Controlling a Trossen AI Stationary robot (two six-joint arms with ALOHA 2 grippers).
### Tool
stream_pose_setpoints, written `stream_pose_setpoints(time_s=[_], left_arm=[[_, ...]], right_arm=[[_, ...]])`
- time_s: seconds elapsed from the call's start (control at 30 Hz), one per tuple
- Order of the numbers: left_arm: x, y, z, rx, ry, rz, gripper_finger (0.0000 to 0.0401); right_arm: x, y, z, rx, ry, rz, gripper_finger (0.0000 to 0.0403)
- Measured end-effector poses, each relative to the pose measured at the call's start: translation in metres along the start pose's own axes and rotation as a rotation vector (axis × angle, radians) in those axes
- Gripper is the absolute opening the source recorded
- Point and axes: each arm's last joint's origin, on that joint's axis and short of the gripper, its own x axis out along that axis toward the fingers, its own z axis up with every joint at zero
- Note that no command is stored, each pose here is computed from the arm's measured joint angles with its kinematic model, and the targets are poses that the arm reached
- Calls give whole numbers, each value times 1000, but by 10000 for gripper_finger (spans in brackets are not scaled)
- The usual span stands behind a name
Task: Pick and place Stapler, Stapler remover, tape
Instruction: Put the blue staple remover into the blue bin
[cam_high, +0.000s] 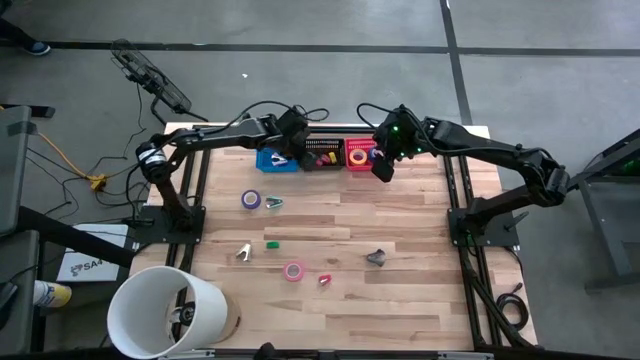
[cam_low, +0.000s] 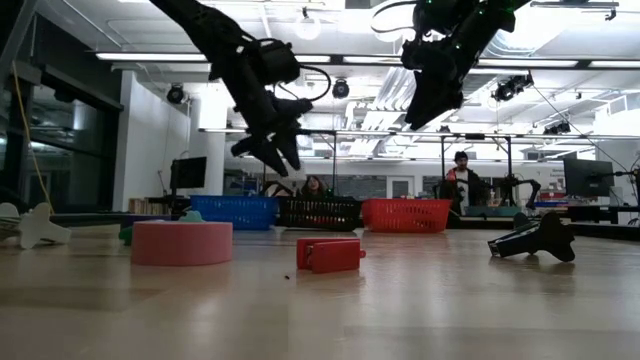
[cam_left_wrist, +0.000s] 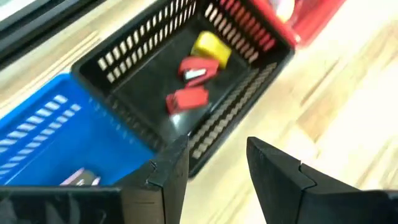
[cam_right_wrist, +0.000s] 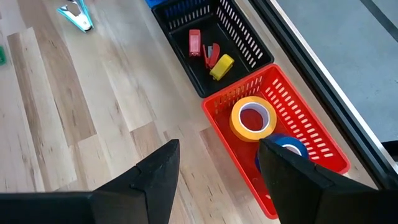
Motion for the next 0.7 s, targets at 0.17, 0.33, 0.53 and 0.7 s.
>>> stream_pose_setpoints(time_s=[0.17,0.33,0.53,0.7], left_arm=[[-14,0,-11,44,92,36,159],[-20,-4,-23,92,190,71,159],[-22,-19,-43,195,325,101,159],[-23,-31,-52,249,354,145,159]], right_arm=[[0,0,0,0,0,17,209],[0,1,0,0,-1,21,209],[0,1,0,-5,-1,22,209],[0,1,0,-6,-3,22,209]])
